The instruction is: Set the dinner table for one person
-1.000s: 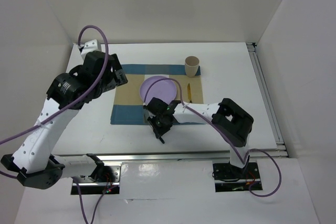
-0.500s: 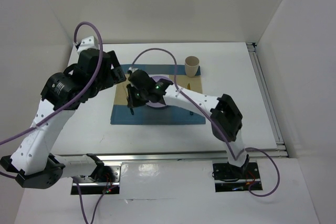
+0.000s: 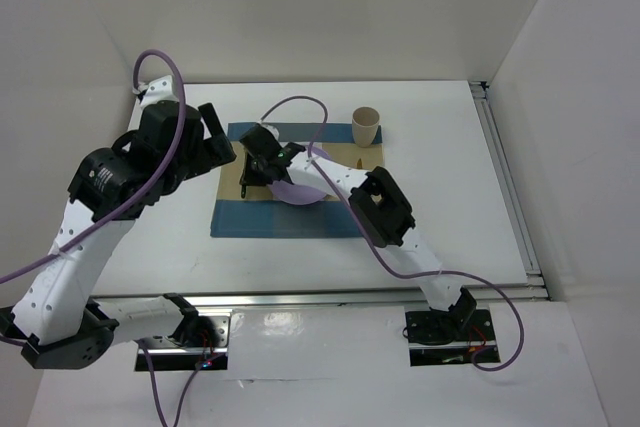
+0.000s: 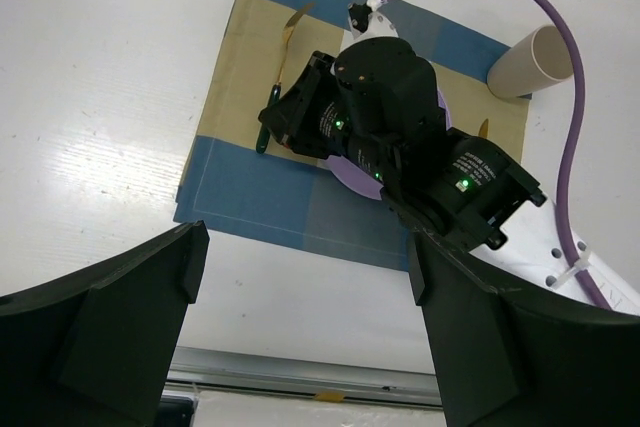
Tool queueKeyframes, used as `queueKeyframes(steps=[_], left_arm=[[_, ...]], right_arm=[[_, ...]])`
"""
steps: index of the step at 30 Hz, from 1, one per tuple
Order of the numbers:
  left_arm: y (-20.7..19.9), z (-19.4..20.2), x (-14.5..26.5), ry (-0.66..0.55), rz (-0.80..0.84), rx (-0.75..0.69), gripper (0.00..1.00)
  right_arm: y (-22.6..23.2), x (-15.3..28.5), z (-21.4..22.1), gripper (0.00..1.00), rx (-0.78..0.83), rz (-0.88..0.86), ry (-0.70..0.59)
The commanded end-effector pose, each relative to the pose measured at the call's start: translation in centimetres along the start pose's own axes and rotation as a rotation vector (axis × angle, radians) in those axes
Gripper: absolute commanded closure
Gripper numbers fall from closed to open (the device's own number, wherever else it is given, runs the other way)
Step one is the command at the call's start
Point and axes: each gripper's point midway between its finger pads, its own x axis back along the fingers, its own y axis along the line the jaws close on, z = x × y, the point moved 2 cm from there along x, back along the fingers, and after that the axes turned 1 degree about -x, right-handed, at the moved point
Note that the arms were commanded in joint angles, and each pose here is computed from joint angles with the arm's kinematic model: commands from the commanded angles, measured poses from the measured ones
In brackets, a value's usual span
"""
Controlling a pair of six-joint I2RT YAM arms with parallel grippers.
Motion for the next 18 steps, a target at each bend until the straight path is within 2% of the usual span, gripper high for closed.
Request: queueKeyframes(steps=[1, 3, 4, 6, 10, 18], left_arm=[[0.3, -0.6, 0.3, -0.03, 0.003, 0.002, 0.0], [0.4, -0.7, 0.3, -0.036, -0.005, 0.003, 0.0], [0.4, -0.7, 0.3, -0.036, -0.005, -0.007, 0.0], [0.4, -0.7, 0.3, -0.036, -0.005, -0.007, 0.0], [0.4, -0.7, 0.3, -0.036, -0.005, -0.007, 0.0], [0.4, -0.7, 0.3, -0.036, -0.005, -0.007, 0.0]], right_arm=[[1.2, 0.2, -2.8, 1.0, -0.059, -0.029, -0.081], [1.2, 0.1, -2.2, 1.0, -0.058, -0.039, -0.053], [0.9, 0.0, -1.6, 0.94, -0.057, -0.04, -0.033], [0.7, -0.1, -1.2, 0.92, -0.056, -0.038, -0.019], [1.2, 0.8, -0.9, 0.96, -0.04, -0.049, -0.02], [1.4, 1.8, 0.5, 0.96, -0.036, -0.049, -0.002]])
